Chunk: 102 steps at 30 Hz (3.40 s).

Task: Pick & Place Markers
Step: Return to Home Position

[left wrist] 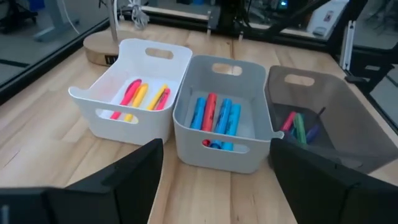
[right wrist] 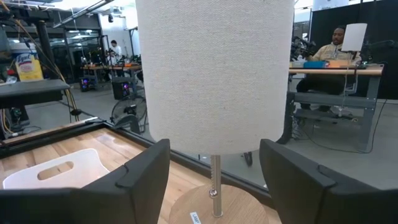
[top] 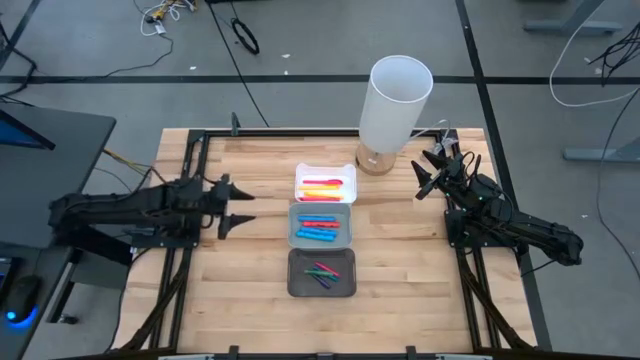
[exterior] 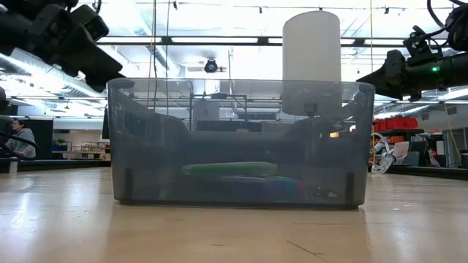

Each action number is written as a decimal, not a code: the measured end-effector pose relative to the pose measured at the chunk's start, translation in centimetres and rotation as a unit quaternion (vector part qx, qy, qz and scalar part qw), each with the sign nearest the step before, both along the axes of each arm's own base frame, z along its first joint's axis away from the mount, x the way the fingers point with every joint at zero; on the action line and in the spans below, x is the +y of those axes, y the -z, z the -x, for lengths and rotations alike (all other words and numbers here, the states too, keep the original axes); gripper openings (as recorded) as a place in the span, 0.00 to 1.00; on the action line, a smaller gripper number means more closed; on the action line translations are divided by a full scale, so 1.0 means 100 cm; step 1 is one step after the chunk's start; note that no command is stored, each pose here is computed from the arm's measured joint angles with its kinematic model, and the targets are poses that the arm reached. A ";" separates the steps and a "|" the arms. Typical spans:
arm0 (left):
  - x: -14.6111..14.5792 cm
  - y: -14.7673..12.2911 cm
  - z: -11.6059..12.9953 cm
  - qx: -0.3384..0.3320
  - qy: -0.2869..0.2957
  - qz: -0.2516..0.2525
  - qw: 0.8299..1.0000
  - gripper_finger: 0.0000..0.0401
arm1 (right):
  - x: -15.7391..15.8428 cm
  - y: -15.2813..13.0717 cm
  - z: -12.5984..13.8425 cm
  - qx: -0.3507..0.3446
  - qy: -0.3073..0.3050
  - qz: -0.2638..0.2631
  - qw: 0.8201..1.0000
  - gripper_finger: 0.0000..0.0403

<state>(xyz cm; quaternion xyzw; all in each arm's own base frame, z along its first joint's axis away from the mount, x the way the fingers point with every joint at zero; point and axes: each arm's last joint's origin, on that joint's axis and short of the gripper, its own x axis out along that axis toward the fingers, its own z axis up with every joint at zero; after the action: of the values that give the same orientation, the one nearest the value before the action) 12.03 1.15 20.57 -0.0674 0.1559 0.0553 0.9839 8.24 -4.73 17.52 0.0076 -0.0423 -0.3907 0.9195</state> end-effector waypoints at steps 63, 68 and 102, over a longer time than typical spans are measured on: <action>-0.001 0.034 0.023 -0.188 -0.016 -0.025 0.982 0.75 | 0.000 0.000 0.000 0.000 0.000 0.000 1.000 0.62; -0.001 0.034 0.023 -0.189 -0.016 -0.025 0.982 0.75 | 0.000 0.000 0.000 0.000 0.000 0.000 1.000 0.62; -0.001 0.034 0.023 -0.189 -0.016 -0.025 0.982 0.75 | 0.000 0.000 0.000 0.000 0.000 0.000 1.000 0.62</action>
<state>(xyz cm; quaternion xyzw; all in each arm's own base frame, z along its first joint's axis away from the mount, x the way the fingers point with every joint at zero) 9.68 1.07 17.17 -0.0549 -0.0356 0.0606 0.9960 8.24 -4.73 17.52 0.0075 -0.0423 -0.3907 0.9195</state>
